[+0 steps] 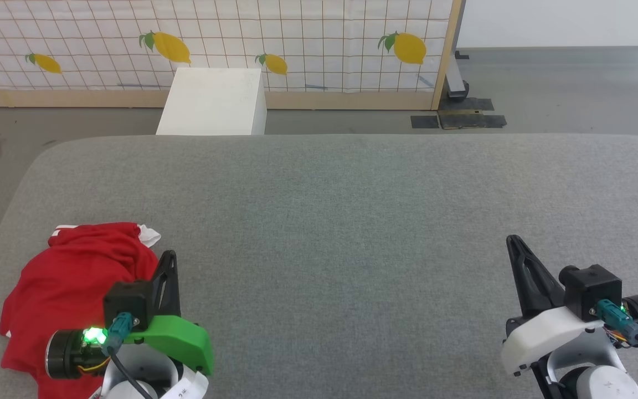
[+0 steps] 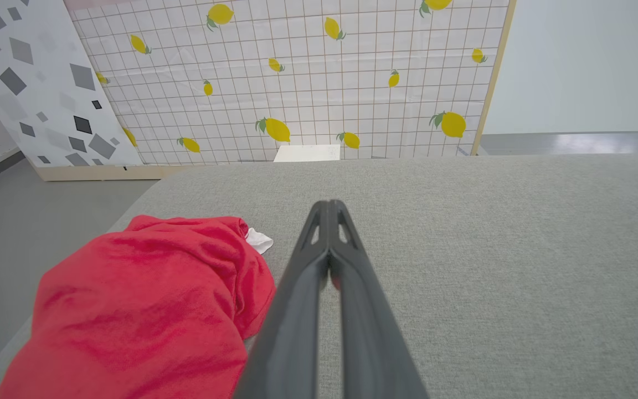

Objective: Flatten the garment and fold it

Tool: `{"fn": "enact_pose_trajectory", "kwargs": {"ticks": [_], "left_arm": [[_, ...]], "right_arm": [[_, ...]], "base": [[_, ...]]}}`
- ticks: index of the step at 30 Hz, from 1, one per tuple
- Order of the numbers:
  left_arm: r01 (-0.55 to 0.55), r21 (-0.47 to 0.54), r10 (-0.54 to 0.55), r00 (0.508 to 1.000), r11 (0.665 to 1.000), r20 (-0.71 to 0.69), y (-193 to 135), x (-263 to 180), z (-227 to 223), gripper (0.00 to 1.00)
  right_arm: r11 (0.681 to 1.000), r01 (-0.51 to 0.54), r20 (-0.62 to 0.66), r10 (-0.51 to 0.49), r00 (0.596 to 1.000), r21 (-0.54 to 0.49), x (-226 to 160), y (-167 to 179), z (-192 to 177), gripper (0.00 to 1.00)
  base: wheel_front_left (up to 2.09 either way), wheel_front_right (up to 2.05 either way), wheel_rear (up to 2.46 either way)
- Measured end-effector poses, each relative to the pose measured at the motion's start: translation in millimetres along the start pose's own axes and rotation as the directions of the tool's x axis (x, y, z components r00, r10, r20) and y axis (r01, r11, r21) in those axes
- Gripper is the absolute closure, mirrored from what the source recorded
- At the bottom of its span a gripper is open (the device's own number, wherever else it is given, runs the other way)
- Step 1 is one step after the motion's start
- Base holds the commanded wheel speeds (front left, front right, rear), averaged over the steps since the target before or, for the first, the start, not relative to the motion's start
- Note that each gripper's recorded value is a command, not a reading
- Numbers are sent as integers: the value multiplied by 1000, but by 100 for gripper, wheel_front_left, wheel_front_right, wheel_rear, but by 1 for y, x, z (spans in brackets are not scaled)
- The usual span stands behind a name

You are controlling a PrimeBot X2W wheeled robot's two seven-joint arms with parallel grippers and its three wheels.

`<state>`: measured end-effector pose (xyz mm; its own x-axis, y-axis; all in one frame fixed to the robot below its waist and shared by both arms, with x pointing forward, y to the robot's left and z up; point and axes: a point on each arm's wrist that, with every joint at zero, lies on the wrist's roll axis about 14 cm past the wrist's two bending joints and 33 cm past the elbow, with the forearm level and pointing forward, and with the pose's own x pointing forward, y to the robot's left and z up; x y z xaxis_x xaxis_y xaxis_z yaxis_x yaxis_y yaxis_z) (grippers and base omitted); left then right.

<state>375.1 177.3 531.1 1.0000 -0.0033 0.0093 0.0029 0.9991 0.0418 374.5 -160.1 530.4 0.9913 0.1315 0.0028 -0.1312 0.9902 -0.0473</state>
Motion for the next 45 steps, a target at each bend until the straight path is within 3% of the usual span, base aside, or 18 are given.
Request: {"fn": "enact_pose_trajectory", "kwargs": {"ticks": [7, 8, 45], "left_arm": [[0, 0, 0, 1000, 1000, 0, 0, 0, 0, 100], [2, -4, -2, 1000, 1000, 0, -1, 0, 0, 0], [-26, -39, 28, 998, 999, 52, -2, -7, 5, 0]], "right_arm": [[1000, 0, 0, 0, 1000, 0, 0, 0, 0, 100], [1000, 1, 0, -1, 1000, 0, 0, 0, 0, 0], [997, 40, 27, -42, 999, 70, -3, -13, -5, 0]], "base": [[0, 0, 0], [0, 0, 0], [0, 0, 0]]}}
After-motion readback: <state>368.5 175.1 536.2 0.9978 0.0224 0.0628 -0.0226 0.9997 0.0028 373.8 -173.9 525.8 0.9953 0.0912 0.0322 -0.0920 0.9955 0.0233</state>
